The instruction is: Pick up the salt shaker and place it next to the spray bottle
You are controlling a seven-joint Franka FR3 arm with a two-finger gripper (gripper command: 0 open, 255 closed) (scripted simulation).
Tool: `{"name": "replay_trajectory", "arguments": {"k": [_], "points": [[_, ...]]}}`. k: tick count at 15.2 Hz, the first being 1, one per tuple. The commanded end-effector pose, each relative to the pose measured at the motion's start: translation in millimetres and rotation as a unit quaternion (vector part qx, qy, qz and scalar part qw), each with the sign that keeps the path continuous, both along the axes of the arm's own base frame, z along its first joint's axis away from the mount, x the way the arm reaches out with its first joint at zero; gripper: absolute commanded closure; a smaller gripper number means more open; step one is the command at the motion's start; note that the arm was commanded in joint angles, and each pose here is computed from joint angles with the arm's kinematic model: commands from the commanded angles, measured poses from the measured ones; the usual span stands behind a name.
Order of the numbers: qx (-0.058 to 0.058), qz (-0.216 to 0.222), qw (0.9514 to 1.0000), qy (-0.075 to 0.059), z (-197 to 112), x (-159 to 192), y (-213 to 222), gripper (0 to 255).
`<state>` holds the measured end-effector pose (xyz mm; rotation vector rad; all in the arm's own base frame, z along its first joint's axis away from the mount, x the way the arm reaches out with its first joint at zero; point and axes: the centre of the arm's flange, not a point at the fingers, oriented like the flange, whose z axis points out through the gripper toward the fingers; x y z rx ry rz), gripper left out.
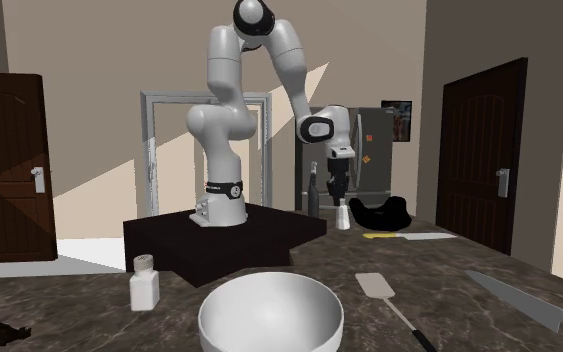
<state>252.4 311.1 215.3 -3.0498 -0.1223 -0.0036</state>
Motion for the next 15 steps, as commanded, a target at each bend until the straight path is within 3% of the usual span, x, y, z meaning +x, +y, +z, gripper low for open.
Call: {"name": "replay_trajectory", "arguments": {"k": [1, 6, 7, 12, 15], "points": [[0.000, 0.000, 1.0000, 0.000, -0.9, -0.1, 0.2, 255], [0.000, 0.000, 1.0000, 0.000, -0.9, -0.1, 0.2, 255], [0.000, 0.000, 1.0000, 0.000, -0.9, -0.1, 0.2, 0], [0.000, 0.000, 1.0000, 0.000, -0.9, -0.1, 0.2, 0], [0.000, 0.000, 1.0000, 0.000, 38.5, -0.1, -3.3, 0]]}}
